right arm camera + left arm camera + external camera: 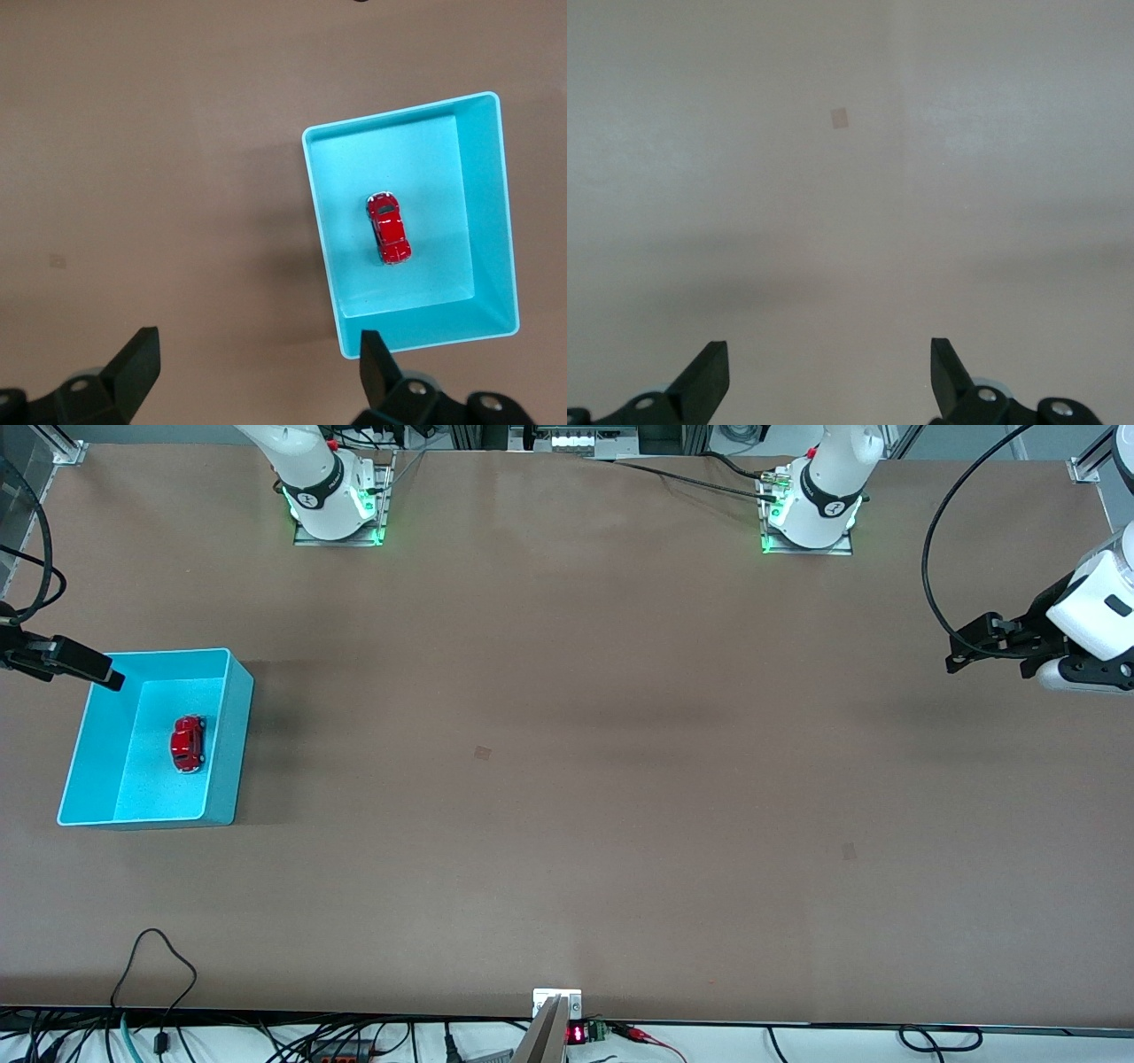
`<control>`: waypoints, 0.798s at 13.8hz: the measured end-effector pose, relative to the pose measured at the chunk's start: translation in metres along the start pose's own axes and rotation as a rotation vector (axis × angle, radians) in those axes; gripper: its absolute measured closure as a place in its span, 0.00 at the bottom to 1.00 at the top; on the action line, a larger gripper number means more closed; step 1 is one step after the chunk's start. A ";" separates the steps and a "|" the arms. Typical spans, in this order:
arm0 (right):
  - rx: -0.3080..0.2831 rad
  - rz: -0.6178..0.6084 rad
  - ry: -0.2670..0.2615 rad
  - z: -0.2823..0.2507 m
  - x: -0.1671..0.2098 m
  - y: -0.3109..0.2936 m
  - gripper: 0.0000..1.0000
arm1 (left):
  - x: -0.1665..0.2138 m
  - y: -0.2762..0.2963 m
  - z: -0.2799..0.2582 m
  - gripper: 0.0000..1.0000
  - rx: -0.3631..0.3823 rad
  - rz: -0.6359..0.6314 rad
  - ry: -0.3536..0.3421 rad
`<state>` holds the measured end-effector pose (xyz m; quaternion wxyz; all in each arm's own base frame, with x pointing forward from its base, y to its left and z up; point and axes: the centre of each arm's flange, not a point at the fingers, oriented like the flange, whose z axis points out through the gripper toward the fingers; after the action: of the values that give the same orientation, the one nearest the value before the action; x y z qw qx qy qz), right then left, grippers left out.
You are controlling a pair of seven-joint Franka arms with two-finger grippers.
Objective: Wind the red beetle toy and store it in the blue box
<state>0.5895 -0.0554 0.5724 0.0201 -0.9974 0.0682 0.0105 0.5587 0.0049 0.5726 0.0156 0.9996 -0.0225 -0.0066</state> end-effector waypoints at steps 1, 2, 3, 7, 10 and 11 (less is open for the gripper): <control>-0.009 -0.011 -0.007 0.003 0.000 -0.005 0.00 | 0.000 0.000 0.000 0.00 0.000 0.000 0.000; -0.027 -0.020 -0.013 0.007 -0.001 -0.008 0.00 | 0.000 0.000 0.000 0.00 0.000 0.000 0.000; -0.047 -0.026 -0.017 0.009 -0.002 -0.009 0.00 | 0.000 0.000 0.000 0.00 0.000 0.000 0.000; -0.061 -0.038 -0.022 0.008 -0.015 -0.007 0.00 | 0.000 0.000 0.000 0.00 0.000 0.000 0.000; -0.052 -0.052 0.016 0.007 -0.029 -0.011 0.00 | 0.000 0.000 0.000 0.00 0.000 0.000 0.000; -0.050 -0.057 0.027 0.008 -0.032 -0.010 0.00 | 0.000 0.000 0.000 0.00 0.000 0.000 0.000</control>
<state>0.5593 -0.0405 0.5652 -0.0055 -0.9992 0.0398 -0.0018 0.5587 0.0047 0.5726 0.0156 0.9996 -0.0227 -0.0066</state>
